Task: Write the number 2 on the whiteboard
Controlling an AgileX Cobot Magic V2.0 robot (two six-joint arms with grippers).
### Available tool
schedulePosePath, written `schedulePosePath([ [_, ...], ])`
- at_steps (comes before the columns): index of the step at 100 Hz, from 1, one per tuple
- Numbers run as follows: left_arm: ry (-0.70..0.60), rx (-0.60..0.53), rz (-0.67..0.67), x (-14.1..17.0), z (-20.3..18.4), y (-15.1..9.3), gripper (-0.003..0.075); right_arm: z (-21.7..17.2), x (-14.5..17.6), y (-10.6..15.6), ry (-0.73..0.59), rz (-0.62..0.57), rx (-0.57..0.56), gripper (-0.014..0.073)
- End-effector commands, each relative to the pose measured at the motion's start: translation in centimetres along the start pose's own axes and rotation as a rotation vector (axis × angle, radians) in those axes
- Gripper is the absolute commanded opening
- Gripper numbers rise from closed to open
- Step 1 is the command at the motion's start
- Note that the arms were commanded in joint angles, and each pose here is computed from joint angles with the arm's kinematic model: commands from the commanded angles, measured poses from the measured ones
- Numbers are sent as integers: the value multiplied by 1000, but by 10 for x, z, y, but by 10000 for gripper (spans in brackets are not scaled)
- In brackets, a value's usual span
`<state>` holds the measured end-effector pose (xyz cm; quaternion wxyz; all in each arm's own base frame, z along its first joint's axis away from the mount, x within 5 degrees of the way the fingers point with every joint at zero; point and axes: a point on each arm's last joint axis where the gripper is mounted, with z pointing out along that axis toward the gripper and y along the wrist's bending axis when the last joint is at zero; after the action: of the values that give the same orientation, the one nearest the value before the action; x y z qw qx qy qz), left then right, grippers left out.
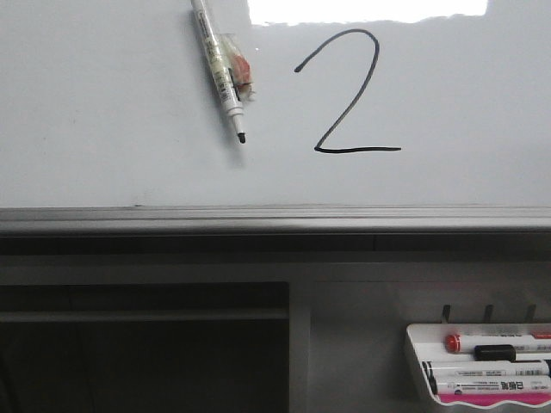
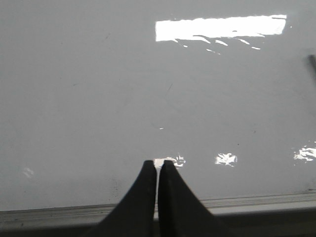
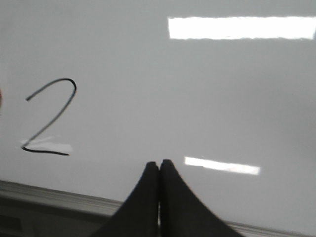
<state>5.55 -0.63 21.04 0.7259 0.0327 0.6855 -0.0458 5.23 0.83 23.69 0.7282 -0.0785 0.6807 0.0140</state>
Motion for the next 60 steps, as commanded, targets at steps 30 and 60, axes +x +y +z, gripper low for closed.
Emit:
schedulePosePath([
  [30,-87,-6,-20,-4,-2,1,-20,0,41,-3,58,-85,91,-68],
  [60,-87,-6,-20,-4,-2,1,-20,0,35,-3,-2,-101,99,-68],
])
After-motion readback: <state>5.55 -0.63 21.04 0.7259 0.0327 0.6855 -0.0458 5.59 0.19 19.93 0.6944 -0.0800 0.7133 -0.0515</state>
